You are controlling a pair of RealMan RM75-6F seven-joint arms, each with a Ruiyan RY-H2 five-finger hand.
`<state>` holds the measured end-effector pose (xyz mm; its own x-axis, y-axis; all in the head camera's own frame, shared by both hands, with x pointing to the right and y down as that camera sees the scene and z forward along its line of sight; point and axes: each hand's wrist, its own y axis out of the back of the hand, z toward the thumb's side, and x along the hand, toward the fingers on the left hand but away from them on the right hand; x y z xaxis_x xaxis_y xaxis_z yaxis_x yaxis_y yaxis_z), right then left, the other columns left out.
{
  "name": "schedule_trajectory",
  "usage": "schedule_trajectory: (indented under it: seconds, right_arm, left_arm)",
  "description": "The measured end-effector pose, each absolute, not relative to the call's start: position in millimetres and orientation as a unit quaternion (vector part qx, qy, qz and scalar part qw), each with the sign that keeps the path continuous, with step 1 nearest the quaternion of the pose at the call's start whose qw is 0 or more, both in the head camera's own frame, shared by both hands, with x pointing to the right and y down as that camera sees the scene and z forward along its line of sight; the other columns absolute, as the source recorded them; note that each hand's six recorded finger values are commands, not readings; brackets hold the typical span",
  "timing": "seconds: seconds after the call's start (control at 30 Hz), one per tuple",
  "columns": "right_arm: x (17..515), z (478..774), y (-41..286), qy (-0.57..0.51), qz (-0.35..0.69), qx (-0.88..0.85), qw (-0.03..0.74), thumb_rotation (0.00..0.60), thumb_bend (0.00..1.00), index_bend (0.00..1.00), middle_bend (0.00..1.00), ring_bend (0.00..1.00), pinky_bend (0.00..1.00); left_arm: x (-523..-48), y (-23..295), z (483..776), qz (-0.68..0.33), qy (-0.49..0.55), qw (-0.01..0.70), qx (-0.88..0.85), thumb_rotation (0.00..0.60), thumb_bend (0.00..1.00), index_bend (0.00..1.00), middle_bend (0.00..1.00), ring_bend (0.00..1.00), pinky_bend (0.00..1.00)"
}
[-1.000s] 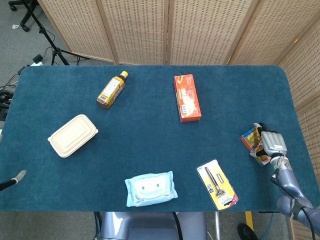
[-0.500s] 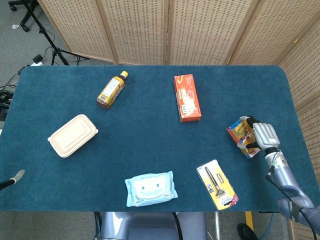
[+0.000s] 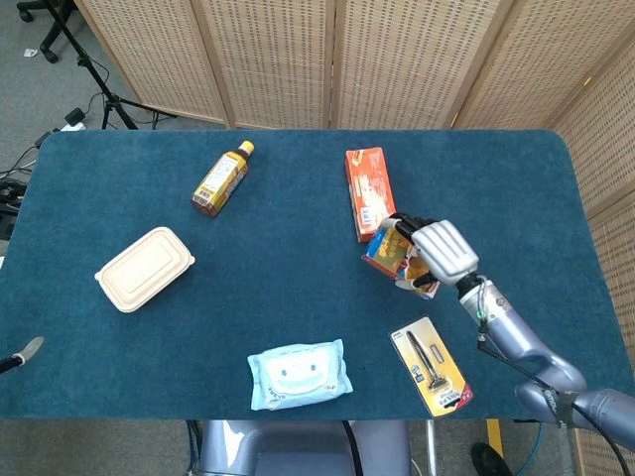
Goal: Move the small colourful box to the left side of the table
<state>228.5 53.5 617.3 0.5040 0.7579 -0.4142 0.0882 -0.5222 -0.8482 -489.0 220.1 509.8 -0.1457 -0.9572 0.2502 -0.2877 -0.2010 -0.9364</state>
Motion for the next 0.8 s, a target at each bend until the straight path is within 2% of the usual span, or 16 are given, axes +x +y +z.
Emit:
schedule_trajectory:
  seconds: [0.07,0.2,0.23,0.27,0.33,0.4,0.43,0.47,0.63,0.8]
  right_arm:
    - [211.0,618.4,52.1,-0.258,0.419,-0.758,0.428,0.6,0.16,0.39,0.65,0.82,0.56]
    - [167.1,626.0,54.3,-0.23,0.433,-0.738,0.464,0.6,0.22,0.38,0.65,0.82,0.56]
    - [158.4,628.9,55.9,-0.226,0.438,-0.736,0.465,0.6,0.22,0.37,0.64,0.82,0.56]
    - [149.9,632.2,57.8,-0.222,0.443,-0.734,0.465,0.6,0.17,0.33,0.61,0.79,0.56]
    - [131.0,640.1,63.1,-0.215,0.457,-0.733,0.456,0.6,0.06,0.15,0.41,0.54,0.46]
    - [114.8,647.6,70.1,-0.211,0.469,-0.739,0.435,0.6,0.0,0.01,0.1,0.13,0.16]
    - [109.6,650.6,73.3,-0.21,0.475,-0.743,0.423,0.6,0.0,0.0,0.03,0.04,0.07]
    - [105.5,653.3,76.3,-0.208,0.481,-0.747,0.408,0.6,0.0,0.0,0.0,0.0,0.0]
    - [82.0,654.0,93.1,-0.187,0.504,-0.77,0.344,0.6,0.0,0.0,0.0,0.0,0.0]
    - [74.8,631.3,100.1,-0.194,0.489,-0.785,0.326,0.597,0.0,0.0,0.0,0.0,0.0]
  left_arm:
    - [-491.3,220.1,509.7,-0.526,0.547,0.317,-0.569,0.6,0.0,0.0,0.0,0.0,0.0]
    - [-495.6,219.8,510.3,-0.529,0.548,0.313,-0.567,0.6,0.0,0.0,0.0,0.0,0.0]
    - [-496.2,219.7,511.0,-0.53,0.548,0.312,-0.567,0.6,0.0,0.0,0.0,0.0,0.0]
    - [-496.8,219.6,511.9,-0.532,0.547,0.311,-0.567,0.6,0.0,0.0,0.0,0.0,0.0]
    - [-498.1,219.3,514.6,-0.537,0.544,0.308,-0.567,0.6,0.0,0.0,0.0,0.0,0.0]
    - [-498.8,218.9,516.4,-0.54,0.542,0.306,-0.566,0.6,0.0,0.0,0.0,0.0,0.0]
    - [-499.2,218.5,517.1,-0.541,0.542,0.305,-0.566,0.6,0.0,0.0,0.0,0.0,0.0]
    - [-499.6,218.1,517.4,-0.542,0.542,0.305,-0.566,0.6,0.0,0.0,0.0,0.0,0.0]
    - [-500.2,217.2,521.1,-0.548,0.537,0.302,-0.565,0.6,0.0,0.0,0.0,0.0,0.0]
    - [-496.0,216.7,526.2,-0.554,0.525,0.303,-0.571,0.6,0.0,0.0,0.0,0.0,0.0]
